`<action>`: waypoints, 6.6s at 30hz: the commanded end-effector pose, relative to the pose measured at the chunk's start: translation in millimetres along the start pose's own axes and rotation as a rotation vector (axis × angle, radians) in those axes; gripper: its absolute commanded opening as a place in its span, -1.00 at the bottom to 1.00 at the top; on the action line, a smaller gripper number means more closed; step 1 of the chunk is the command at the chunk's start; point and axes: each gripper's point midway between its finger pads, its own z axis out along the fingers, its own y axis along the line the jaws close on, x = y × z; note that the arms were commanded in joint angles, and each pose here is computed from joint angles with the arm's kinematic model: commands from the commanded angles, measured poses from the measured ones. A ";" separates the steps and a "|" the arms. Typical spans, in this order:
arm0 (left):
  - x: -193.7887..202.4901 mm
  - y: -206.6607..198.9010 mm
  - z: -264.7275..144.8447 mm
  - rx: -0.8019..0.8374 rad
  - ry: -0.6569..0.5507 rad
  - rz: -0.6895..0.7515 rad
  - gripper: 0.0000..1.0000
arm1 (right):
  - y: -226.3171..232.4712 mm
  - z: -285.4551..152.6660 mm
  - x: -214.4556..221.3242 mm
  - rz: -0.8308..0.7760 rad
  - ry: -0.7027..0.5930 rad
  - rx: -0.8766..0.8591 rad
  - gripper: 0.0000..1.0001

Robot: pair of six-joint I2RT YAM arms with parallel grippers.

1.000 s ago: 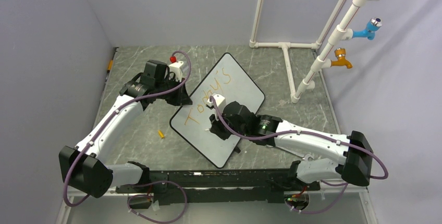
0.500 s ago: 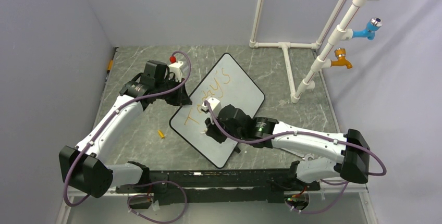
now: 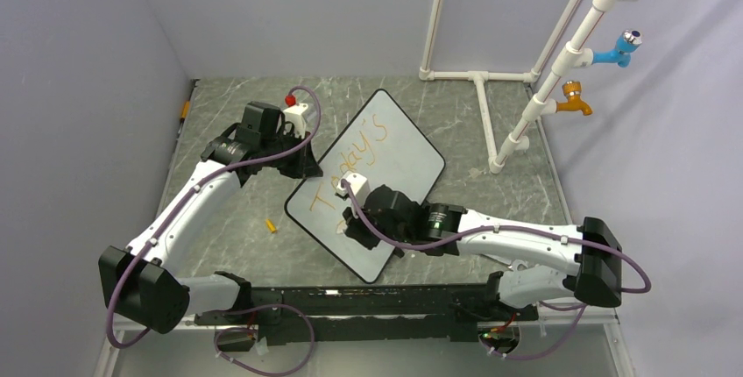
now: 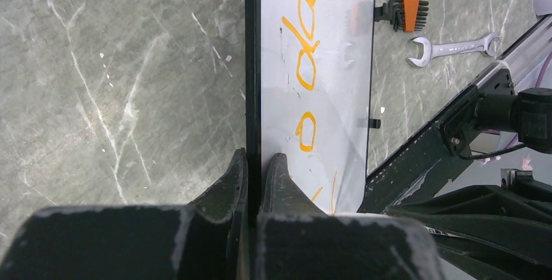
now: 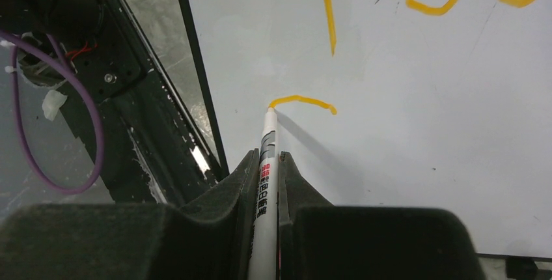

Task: Write a sentence on the whiteboard

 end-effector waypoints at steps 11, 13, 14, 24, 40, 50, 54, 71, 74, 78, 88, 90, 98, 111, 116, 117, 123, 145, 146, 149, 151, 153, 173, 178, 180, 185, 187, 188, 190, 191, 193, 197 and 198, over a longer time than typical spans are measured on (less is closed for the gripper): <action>-2.0 37.6 -5.0 -0.193 -0.020 0.098 -1.00 | -5.6 -4.9 37.3 0.042 0.065 0.050 -1.00; -1.7 38.2 -4.7 -0.195 -0.019 0.097 -1.00 | -8.8 -5.8 41.8 0.048 0.073 0.065 -1.00; -2.1 37.7 -5.0 -0.194 -0.020 0.098 -1.00 | -9.4 -6.5 44.4 0.051 0.077 0.070 -1.00; -2.8 37.2 -5.8 -0.193 -0.024 0.099 -1.00 | -25.9 -7.1 51.3 0.073 0.090 0.165 -1.00; -2.0 36.9 -7.2 -0.194 -0.027 0.102 -1.00 | -35.6 0.4 8.1 0.029 0.030 0.259 -1.00; -1.7 36.3 -6.8 -0.189 -0.025 0.102 -1.00 | -34.3 7.3 -20.0 -0.012 -0.003 0.271 -1.00; -1.2 36.3 -6.9 -0.190 -0.024 0.101 -1.00 | -30.0 10.8 -28.5 -0.019 -0.013 0.257 -1.00; -2.0 37.4 -6.8 -0.195 -0.023 0.102 -1.00 | -25.9 12.7 18.8 0.062 0.055 0.212 -1.00; -1.5 37.9 -7.2 -0.199 -0.023 0.102 -1.00 | -27.8 10.2 26.5 0.076 0.064 0.217 -1.00; -1.7 37.9 -7.4 -0.199 -0.024 0.102 -1.00 | -27.7 7.8 32.8 0.091 0.067 0.212 -1.00; -1.3 38.3 -7.0 -0.200 -0.022 0.100 -1.00 | -34.9 3.8 48.3 0.110 0.087 0.247 -1.00; -1.1 38.5 -6.6 -0.201 -0.021 0.100 -1.00 | -37.2 2.3 49.9 0.114 0.089 0.257 -1.00; -1.5 38.8 -7.1 -0.203 -0.022 0.099 -1.00 | -43.5 -1.1 53.8 0.125 0.091 0.289 -1.00; -1.3 39.1 -6.5 -0.204 -0.021 0.100 -1.00 | -51.8 -8.3 51.5 0.134 0.074 0.338 -1.00; -1.5 39.3 -6.6 -0.205 -0.022 0.100 -1.00 | -49.4 -13.1 29.4 0.126 0.028 0.330 -1.00; -1.3 39.5 -6.5 -0.206 -0.020 0.099 -1.00 | -48.9 -14.4 24.0 0.121 0.018 0.329 -1.00; -1.4 40.3 -6.7 -0.210 -0.021 0.099 -1.00 | -41.5 -26.7 -12.4 0.112 -0.057 0.295 -1.00; -1.6 38.7 -7.7 -0.204 -0.024 0.102 -1.00 | -119.2 -37.1 -64.3 0.261 -0.214 0.243 -1.00; -1.7 39.0 -7.4 -0.204 -0.024 0.102 -1.00 | -119.9 -35.3 -63.8 0.262 -0.211 0.240 -1.00; -0.8 39.0 -7.2 -0.204 -0.021 0.101 -1.00 | -121.2 -31.7 -63.3 0.264 -0.207 0.231 -1.00; -1.5 38.9 -7.4 -0.204 -0.023 0.101 -1.00 | -121.5 -29.4 -62.2 0.264 -0.202 0.227 -1.00; -1.7 38.6 -7.8 -0.203 -0.024 0.102 -1.00 | -122.7 -27.8 -61.0 0.265 -0.199 0.227 -1.00; -1.9 36.7 -8.5 -0.195 -0.027 0.103 -1.00 | -126.5 -12.0 -48.7 0.273 -0.150 0.223 -1.00; -1.4 36.9 -8.5 -0.196 -0.026 0.103 -1.00 | -125.7 -6.1 -49.4 0.268 -0.138 0.213 -1.00; -1.0 36.9 -8.5 -0.196 -0.025 0.103 -1.00 | -125.9 -4.0 -49.5 0.266 -0.134 0.212 -1.00; -1.0 37.3 -7.9 -0.197 -0.023 0.102 -1.00 | -122.1 0.3 -47.7 0.262 -0.123 0.186 -1.00; -0.7 37.2 -7.8 -0.196 -0.023 0.102 -1.00 | -121.5 1.2 -46.4 0.262 -0.120 0.179 -1.00; -0.7 37.2 -7.9 -0.196 -0.023 0.102 -1.00 | -119.7 1.9 -45.4 0.261 -0.117 0.170 -1.00; -0.8 37.6 -7.6 -0.196 -0.022 0.101 -1.00 | -117.3 2.4 -44.6 0.260 -0.116 0.155 -1.00; -0.6 37.3 -7.6 -0.196 -0.022 0.102 -1.00 | -115.5 2.7 -43.8 0.259 -0.114 0.146 -1.00; -0.6 37.7 -7.5 -0.197 -0.022 0.101 -1.00 | -113.2 2.2 -43.2 0.262 -0.113 0.133 -1.00; -0.3 37.9 -7.2 -0.197 -0.020 0.101 -1.00 | -107.3 0.9 -40.7 0.268 -0.110 0.106 -1.00; -0.5 38.0 -7.4 -0.198 -0.021 0.101 -1.00 | -105.9 0.8 -39.3 0.269 -0.107 0.099 -1.00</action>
